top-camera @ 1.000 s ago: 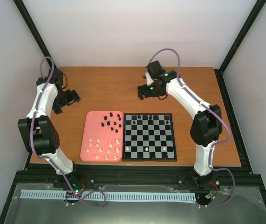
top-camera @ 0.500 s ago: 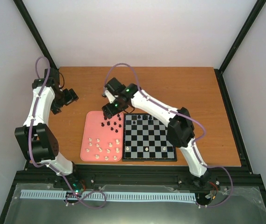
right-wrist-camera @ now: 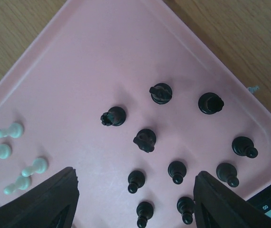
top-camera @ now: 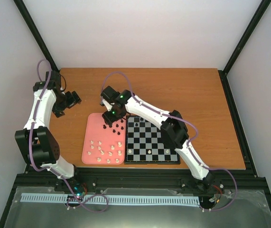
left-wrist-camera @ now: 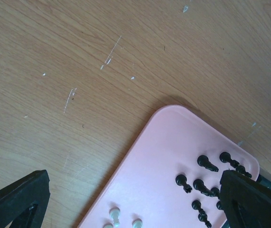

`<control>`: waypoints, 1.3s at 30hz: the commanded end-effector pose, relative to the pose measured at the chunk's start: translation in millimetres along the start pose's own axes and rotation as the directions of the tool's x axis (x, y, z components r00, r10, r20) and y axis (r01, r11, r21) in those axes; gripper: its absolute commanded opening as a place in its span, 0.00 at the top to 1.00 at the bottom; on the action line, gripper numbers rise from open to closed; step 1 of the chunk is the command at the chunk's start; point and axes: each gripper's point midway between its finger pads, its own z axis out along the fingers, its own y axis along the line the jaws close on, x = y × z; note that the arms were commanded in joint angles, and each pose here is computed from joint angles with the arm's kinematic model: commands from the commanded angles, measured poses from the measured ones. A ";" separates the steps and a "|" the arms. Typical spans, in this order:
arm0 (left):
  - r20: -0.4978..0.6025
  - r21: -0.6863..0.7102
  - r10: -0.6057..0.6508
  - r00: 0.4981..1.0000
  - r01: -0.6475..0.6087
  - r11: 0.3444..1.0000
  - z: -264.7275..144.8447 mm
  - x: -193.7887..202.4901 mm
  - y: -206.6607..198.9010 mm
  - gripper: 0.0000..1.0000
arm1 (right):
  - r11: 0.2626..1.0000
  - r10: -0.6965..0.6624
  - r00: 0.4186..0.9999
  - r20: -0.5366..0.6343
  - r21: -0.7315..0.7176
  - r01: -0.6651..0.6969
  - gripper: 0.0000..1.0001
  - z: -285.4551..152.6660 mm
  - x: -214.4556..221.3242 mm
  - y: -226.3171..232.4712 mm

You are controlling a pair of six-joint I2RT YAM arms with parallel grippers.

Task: Set up the chess pieces on the board
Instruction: Pick up the chess piece from the storage box.

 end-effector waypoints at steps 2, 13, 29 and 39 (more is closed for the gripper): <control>0.016 0.046 0.006 1.000 -0.006 0.999 -4.5 -2.4 -7.1 0.00 | 1.000 -0.013 1.000 -0.011 0.008 0.013 0.36 8.4 -0.6 3.4; -0.003 0.058 0.006 1.000 -0.006 0.998 -0.6 -1.6 -10.0 0.00 | 1.000 -0.022 0.999 -0.045 0.005 0.023 0.47 28.0 2.2 4.4; -0.030 0.067 0.000 1.000 0.002 0.998 7.4 -0.4 -12.2 0.00 | 0.999 -0.024 0.994 -0.107 0.023 0.027 0.57 49.3 14.6 -3.1; -0.033 0.062 0.001 0.999 0.002 0.998 8.8 0.0 -11.2 0.00 | 0.999 -0.032 0.992 -0.120 0.012 0.034 0.61 56.9 16.4 -2.6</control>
